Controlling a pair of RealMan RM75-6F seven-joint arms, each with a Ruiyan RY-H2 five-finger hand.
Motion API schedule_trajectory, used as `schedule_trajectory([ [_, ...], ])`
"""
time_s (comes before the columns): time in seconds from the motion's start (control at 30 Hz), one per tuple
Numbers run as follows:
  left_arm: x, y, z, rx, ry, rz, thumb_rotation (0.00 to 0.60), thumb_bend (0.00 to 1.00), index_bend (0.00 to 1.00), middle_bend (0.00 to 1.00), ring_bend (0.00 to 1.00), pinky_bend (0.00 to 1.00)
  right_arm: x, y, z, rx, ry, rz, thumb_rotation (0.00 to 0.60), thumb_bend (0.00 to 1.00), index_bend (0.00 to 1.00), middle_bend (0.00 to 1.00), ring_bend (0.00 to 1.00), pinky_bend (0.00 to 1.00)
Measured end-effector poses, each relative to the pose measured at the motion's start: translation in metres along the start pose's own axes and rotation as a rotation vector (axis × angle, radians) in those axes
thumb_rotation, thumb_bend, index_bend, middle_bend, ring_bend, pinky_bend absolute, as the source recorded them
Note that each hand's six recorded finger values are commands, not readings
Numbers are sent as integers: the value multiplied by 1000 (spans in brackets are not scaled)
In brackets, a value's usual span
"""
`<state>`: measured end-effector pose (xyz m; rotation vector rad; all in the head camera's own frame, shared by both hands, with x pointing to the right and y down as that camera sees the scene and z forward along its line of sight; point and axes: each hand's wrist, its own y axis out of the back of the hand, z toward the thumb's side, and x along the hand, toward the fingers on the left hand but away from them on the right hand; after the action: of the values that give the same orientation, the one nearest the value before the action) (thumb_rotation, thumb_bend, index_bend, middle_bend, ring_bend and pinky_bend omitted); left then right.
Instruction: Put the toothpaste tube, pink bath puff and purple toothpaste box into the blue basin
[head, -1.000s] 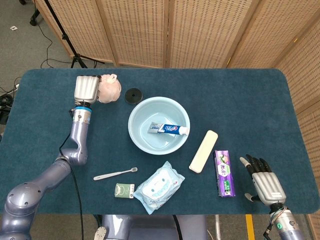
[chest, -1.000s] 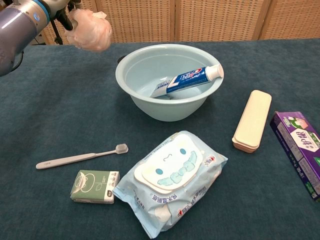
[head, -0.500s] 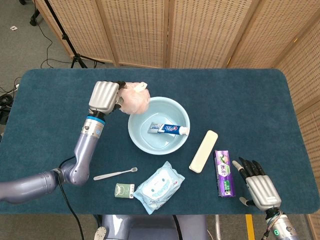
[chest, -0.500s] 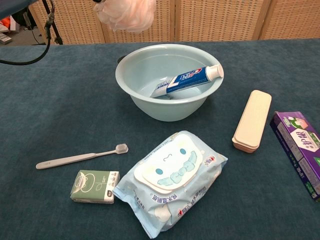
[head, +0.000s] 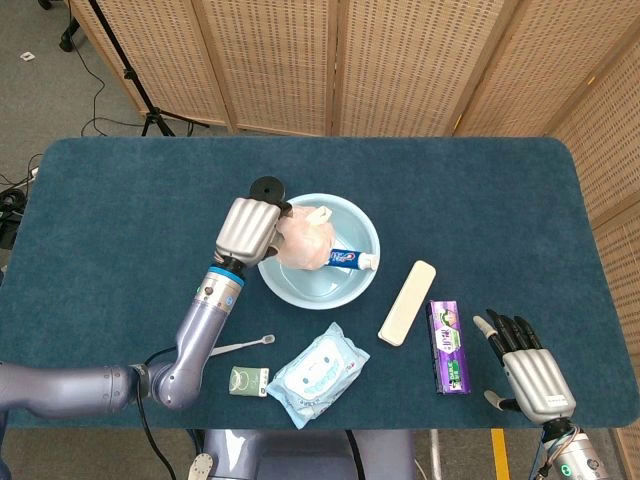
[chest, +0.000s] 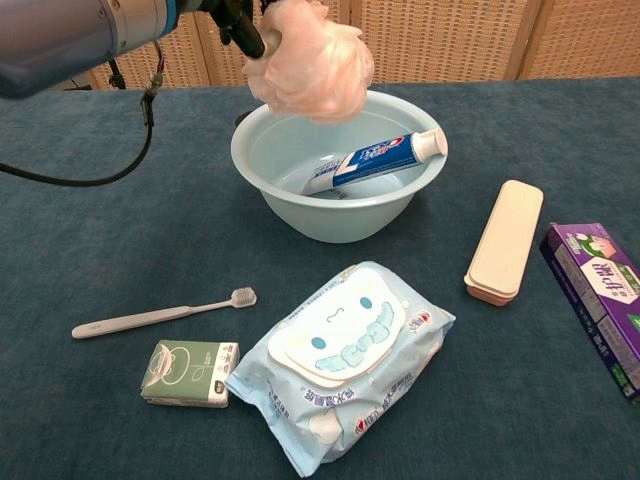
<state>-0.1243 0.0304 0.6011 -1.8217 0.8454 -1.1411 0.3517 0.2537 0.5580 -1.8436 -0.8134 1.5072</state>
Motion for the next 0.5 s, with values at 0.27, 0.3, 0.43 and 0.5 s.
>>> schedule_trajectory([
  [0.27, -7, -25, 2, 2, -3, -78, 600, 420, 713, 306, 328, 473, -1, -1, -1, 3, -2, 6, 600, 156, 21, 0, 0, 0],
  [0.3, -8, -28, 0, 3, -1, -90, 600, 402, 601, 207, 219, 406, -1, -2, -1, 3, -2, 7, 600, 156, 21, 0, 0, 0],
  [0.43, -11, -38, -8, -7, 25, -161, 600, 344, 233, 2, 3, 186, -1, -2, -1, 4, -2, 6, 600, 156, 21, 0, 0, 0],
  [0.5, -12, -41, -13, -14, 39, -192, 600, 314, 100, 0, 0, 138, -1, -2, 0, 6, -2, 8, 600, 156, 21, 0, 0, 0],
])
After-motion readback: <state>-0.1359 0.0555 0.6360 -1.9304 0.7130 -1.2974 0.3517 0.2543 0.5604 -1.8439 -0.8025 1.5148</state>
